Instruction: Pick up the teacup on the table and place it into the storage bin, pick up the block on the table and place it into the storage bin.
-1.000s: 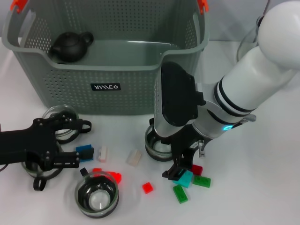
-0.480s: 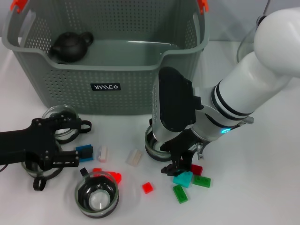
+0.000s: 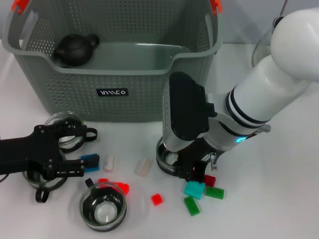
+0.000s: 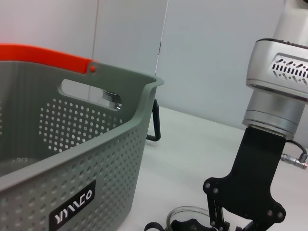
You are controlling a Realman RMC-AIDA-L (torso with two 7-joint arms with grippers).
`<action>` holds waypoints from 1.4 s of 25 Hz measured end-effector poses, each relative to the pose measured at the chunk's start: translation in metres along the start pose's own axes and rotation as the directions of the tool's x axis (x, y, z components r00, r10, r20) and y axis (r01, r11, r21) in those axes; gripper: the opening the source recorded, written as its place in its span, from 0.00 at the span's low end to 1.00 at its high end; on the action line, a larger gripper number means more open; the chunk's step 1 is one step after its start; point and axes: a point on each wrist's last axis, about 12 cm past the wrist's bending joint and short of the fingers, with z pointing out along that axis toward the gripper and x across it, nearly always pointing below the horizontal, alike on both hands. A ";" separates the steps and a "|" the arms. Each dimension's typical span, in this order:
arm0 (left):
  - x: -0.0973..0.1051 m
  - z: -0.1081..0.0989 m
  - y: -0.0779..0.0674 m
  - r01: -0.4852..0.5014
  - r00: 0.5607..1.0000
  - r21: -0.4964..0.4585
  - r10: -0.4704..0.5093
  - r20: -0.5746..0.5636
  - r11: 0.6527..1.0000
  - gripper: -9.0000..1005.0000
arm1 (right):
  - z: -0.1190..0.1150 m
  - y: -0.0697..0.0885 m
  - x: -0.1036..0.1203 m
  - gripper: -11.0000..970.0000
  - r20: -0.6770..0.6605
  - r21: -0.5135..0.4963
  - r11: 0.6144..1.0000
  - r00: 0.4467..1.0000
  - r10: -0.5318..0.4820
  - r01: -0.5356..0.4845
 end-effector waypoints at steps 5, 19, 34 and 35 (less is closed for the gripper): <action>0.000 0.000 0.000 -0.001 1.000 0.000 0.001 0.000 1.000 0.85 | 0.000 0.000 0.000 0.21 0.001 0.000 1.000 1.000 0.001 -0.001; -0.002 0.001 0.001 -0.011 1.000 0.002 0.011 0.001 1.000 0.85 | -0.085 -0.004 0.008 0.07 0.358 -0.088 0.995 0.931 0.076 -0.047; -0.008 0.009 0.006 -0.033 0.999 0.007 0.033 0.014 0.999 0.85 | -0.177 -0.054 0.014 0.07 0.859 -0.040 0.917 0.455 0.234 -0.396; -0.009 0.010 0.006 -0.034 0.999 0.009 0.034 0.015 0.999 0.85 | -0.176 -0.066 0.008 0.07 0.840 -0.044 0.890 0.466 0.280 -0.455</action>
